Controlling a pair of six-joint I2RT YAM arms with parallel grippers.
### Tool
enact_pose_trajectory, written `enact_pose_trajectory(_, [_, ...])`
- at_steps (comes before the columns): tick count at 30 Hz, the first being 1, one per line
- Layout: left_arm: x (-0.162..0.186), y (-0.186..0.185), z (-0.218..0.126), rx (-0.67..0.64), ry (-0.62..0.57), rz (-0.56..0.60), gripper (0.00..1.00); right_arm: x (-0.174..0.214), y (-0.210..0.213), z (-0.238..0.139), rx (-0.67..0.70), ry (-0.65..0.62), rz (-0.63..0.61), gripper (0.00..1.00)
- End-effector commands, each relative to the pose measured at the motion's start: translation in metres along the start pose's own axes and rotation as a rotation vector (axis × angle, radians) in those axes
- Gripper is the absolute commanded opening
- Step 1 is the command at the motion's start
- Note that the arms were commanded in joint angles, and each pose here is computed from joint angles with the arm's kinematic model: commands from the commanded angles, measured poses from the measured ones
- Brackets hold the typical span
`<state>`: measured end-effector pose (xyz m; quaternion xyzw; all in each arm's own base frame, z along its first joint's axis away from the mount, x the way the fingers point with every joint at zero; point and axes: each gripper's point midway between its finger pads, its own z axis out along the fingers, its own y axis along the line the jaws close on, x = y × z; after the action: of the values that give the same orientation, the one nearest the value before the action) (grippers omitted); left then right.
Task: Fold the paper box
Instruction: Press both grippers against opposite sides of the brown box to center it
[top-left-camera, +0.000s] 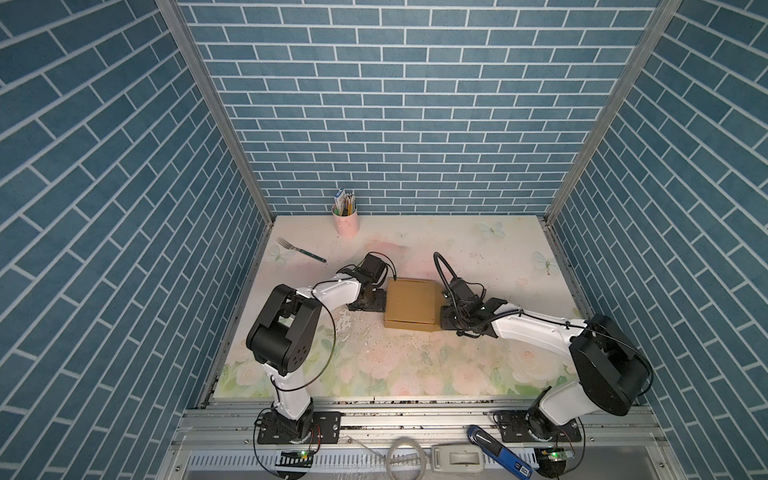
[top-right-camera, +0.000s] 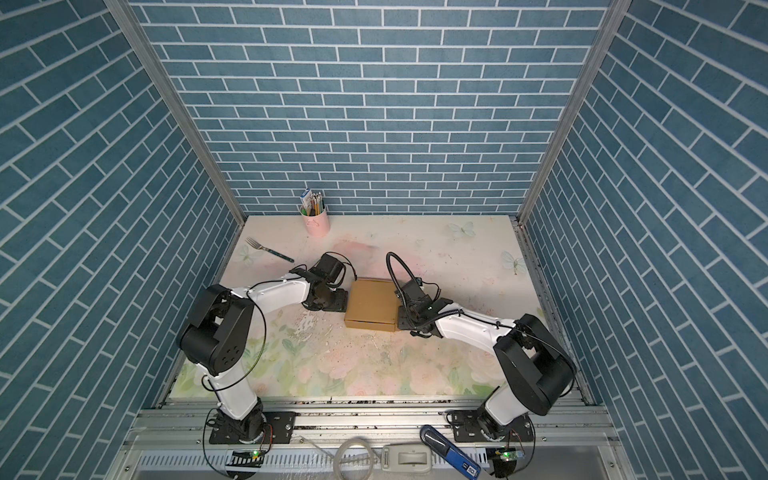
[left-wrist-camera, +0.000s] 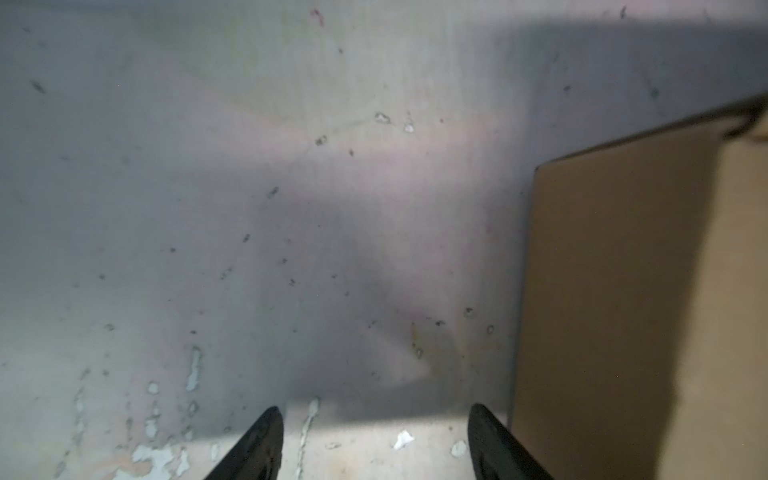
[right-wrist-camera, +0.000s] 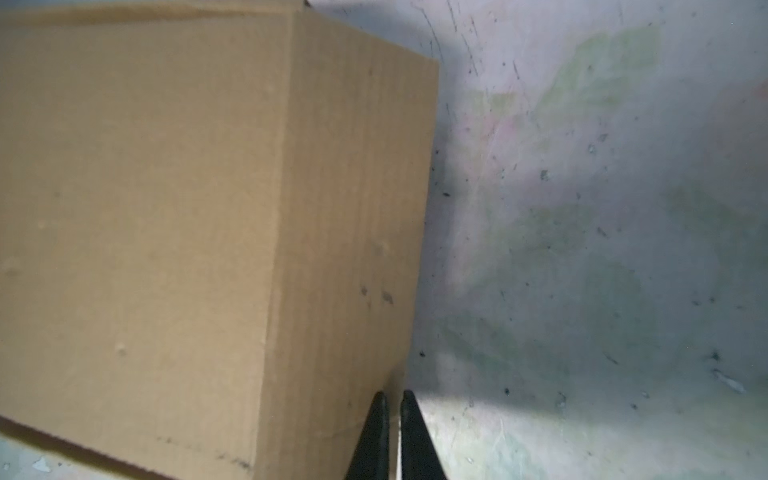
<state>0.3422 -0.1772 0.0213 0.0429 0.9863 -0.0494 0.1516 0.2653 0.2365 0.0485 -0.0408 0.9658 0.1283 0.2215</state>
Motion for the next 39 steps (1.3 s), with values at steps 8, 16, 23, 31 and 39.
enact_pose_trajectory(8, [0.014,-0.033,0.012,0.042,0.025,0.046,0.72,0.001,0.017,0.01,-0.079,0.014,0.03,0.11])
enact_pose_trajectory(16, [0.022,-0.047,0.017,0.066,0.035,0.055,0.72,0.003,0.04,0.015,-0.248,-0.017,0.11,0.12])
enact_pose_trajectory(23, [0.028,-0.056,0.019,0.092,0.036,0.045,0.72,-0.001,0.053,0.01,-0.357,-0.055,0.155,0.14])
enact_pose_trajectory(31, [0.03,-0.062,0.017,0.097,0.032,0.049,0.72,-0.004,0.06,0.01,-0.404,-0.068,0.195,0.14])
enact_pose_trajectory(39, [0.034,-0.058,0.015,0.09,0.028,0.049,0.72,-0.002,0.049,0.01,-0.372,-0.093,0.213,0.16])
